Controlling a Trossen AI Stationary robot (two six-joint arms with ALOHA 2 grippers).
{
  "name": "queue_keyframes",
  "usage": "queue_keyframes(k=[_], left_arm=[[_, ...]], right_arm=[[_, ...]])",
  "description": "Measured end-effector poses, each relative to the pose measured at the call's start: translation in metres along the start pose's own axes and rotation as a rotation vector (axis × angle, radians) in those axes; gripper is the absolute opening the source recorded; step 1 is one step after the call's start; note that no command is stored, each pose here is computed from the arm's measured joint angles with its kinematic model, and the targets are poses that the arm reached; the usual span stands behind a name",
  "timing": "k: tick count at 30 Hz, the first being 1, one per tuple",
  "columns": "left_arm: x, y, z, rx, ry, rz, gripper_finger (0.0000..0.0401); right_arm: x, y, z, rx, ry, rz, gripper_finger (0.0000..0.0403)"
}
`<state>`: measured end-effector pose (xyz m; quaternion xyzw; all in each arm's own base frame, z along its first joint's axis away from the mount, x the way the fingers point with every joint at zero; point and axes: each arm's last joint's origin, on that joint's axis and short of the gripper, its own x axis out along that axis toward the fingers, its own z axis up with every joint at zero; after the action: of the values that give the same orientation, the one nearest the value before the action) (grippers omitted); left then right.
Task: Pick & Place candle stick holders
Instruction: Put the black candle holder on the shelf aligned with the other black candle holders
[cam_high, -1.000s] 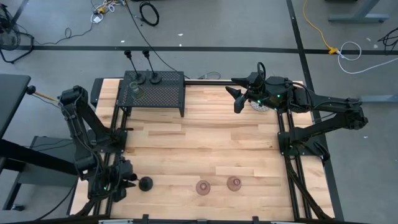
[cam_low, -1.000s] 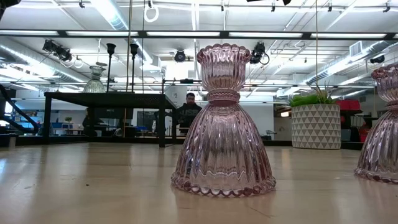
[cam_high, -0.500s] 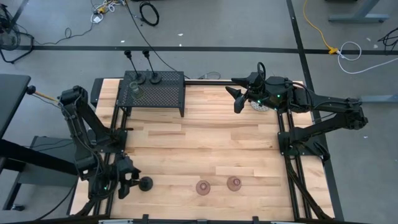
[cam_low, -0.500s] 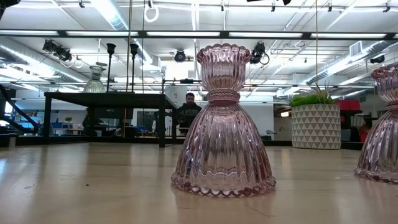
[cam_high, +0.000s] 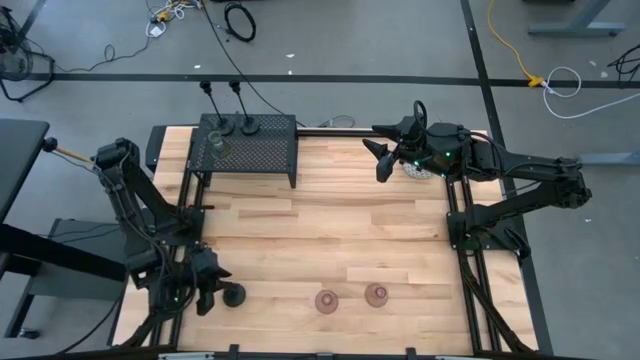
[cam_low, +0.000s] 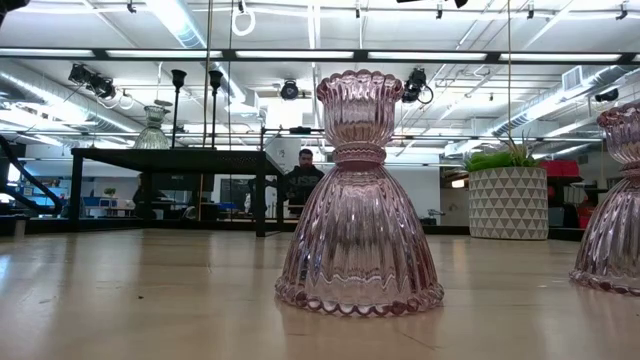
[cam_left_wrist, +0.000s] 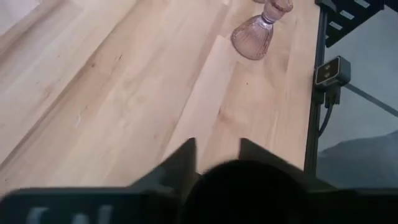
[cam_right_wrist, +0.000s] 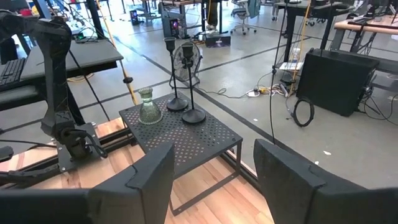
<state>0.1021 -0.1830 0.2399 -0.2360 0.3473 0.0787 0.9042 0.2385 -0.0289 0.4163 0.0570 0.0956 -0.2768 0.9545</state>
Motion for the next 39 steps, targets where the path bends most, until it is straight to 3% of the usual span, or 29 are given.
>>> queue_keyframes(k=[2, 15, 20, 26, 39], left_arm=[[0.000, 0.000, 0.000, 0.001, 0.002, 0.002, 0.0090], [0.001, 0.002, 0.000, -0.010, -0.007, 0.008, 0.0090], [0.001, 0.005, 0.010, -0.045, -0.032, 0.016, 0.0090], [-0.002, 0.014, 0.036, -0.112, -0.080, 0.014, 0.0090], [-0.018, 0.020, 0.144, 0.029, -0.226, 0.083, 0.0090]], right_arm=[[0.000, 0.000, 0.000, -0.001, 0.000, 0.000, 0.0220], [0.000, 0.000, 0.000, -0.016, 0.001, 0.003, 0.0220], [0.002, 0.003, -0.001, -0.004, 0.016, 0.056, 0.0220], [0.007, 0.007, -0.004, -0.004, 0.034, 0.108, 0.0220], [0.010, 0.011, -0.003, 0.004, 0.034, 0.211, 0.0220]])
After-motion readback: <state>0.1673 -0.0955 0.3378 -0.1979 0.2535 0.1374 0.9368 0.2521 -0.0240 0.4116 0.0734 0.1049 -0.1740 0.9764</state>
